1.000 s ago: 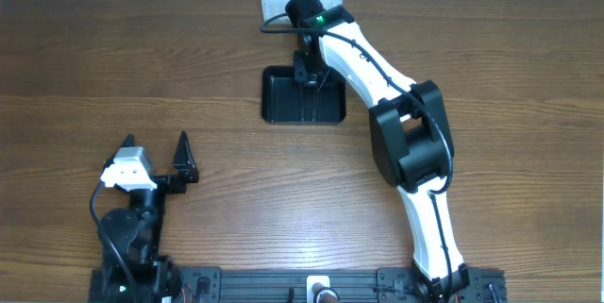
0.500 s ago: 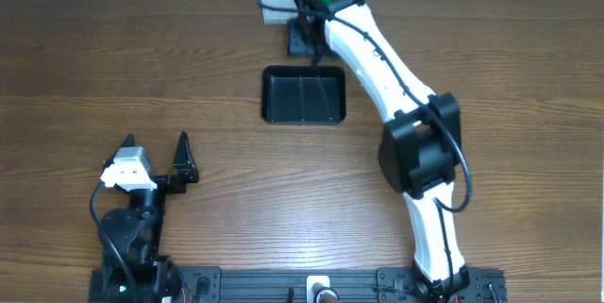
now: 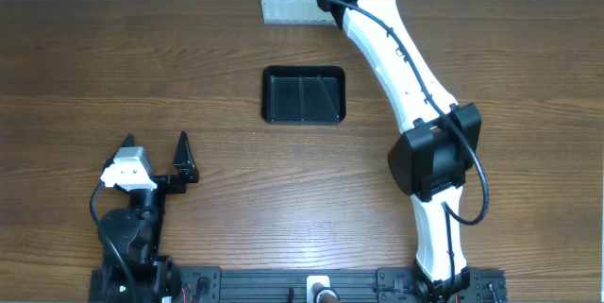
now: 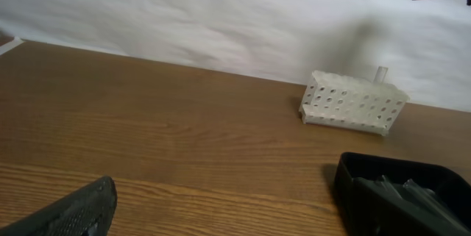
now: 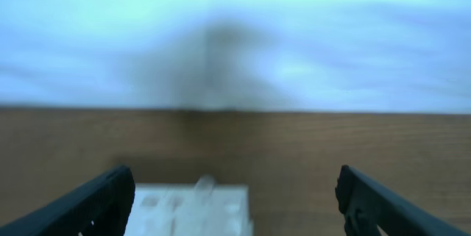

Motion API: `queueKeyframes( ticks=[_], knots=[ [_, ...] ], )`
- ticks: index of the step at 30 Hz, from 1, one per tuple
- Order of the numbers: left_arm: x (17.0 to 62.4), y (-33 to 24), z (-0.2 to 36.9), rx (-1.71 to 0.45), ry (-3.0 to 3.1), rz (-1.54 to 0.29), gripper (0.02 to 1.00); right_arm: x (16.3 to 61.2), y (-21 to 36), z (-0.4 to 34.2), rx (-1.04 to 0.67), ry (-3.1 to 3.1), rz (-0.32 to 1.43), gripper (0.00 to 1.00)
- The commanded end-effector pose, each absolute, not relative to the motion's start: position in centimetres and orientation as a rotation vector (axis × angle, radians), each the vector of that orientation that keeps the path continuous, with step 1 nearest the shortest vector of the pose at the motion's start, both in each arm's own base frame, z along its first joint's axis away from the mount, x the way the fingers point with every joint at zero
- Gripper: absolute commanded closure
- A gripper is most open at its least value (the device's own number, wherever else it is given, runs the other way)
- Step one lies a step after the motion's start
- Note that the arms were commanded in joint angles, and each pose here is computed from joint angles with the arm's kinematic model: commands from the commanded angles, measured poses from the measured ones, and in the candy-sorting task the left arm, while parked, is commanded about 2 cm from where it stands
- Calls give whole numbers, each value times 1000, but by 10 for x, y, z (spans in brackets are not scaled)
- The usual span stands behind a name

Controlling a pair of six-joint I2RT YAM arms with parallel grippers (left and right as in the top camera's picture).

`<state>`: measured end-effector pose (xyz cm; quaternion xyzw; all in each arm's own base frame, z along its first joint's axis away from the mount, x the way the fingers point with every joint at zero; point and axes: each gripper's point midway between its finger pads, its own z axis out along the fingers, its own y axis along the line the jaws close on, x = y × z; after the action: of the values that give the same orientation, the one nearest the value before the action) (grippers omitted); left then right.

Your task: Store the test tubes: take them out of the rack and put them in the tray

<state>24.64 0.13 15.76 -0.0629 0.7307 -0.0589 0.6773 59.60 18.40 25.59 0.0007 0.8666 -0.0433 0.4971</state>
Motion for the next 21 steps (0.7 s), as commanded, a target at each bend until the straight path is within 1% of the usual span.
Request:
queueKeyframes(
  ticks=[1, 7, 10, 15, 21],
  knots=[
    [246, -1, 156, -115, 1645, -130, 20, 619, 166, 215, 28, 2109, -199, 115],
    [246, -1, 156, -115, 1645, -130, 20, 630, 174, 175, 11, 2138, -202, 97],
    [246, -1, 156, -115, 1645, -129, 20, 632, 185, 160, -16, 2153, -170, 93],
    [246, -1, 156, -115, 1645, -129, 20, 636, 202, 150, -53, 2153, -94, 112],
    [246, -1, 156, -115, 1645, -130, 20, 639, 207, 136, -66, 2164, -83, 137]
  ],
)
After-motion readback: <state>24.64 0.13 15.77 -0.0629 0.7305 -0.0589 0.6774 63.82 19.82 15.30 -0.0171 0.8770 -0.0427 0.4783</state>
